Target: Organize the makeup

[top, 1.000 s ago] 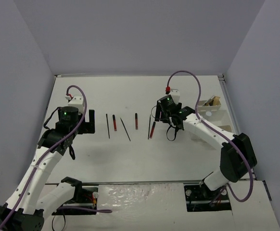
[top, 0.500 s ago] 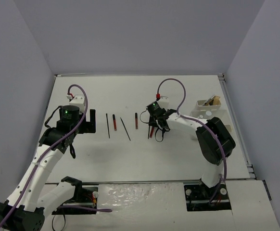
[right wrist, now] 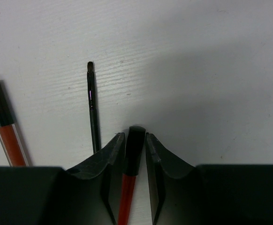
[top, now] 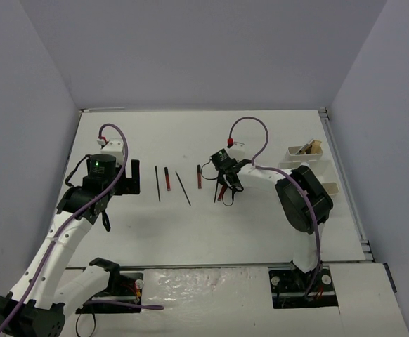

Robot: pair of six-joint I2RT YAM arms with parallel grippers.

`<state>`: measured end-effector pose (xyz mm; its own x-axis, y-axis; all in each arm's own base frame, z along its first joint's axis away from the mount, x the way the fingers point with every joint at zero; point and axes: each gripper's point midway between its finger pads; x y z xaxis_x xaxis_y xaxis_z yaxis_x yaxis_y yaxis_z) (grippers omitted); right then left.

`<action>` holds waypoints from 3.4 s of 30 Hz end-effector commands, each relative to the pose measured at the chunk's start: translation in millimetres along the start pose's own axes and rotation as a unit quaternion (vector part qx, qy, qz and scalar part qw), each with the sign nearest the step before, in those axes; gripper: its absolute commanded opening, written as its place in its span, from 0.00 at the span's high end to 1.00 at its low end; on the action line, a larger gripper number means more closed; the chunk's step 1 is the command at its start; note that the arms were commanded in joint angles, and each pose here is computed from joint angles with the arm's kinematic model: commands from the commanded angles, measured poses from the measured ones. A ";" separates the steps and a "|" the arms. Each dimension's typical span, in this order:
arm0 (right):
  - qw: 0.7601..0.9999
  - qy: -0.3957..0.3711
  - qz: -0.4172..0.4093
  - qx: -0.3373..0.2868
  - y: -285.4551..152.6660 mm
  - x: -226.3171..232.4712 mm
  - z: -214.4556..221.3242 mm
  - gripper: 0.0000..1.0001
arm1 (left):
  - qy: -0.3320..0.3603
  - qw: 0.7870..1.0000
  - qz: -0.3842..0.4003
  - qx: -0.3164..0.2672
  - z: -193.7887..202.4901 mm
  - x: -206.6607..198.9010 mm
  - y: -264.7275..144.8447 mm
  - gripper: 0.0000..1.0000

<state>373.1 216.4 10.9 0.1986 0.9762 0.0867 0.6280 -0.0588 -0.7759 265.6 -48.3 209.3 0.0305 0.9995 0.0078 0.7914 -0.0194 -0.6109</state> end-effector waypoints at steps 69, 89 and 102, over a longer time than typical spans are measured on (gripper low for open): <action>0.790 0.206 0.405 -0.413 -196.8 -350.6 -137.4 1.00 | -0.024 0.998 0.027 -0.042 -19.8 -5.7 -13.3 0.06; 0.809 0.199 0.372 -0.409 -188.7 -335.6 -125.6 0.66 | -0.026 0.998 0.027 -0.047 -21.4 -5.3 -15.1 0.05; 0.908 0.110 0.148 -0.378 -198.4 -226.9 -176.3 0.47 | -0.027 0.998 0.030 -0.042 -19.7 -5.8 -12.3 0.05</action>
<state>302.3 -78.8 217.0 0.7255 0.6872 0.0383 0.6864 -0.7183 -0.1140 260.0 -52.7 220.4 0.0543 0.9976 -0.0436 0.8123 -0.0696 -0.5790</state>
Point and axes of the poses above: each gripper's point midway between its finger pads, its own y axis out along the fingers, its own x axis along the line the jaws close on, z = x × y, and after that the axes turned 1 degree about -y, right-handed
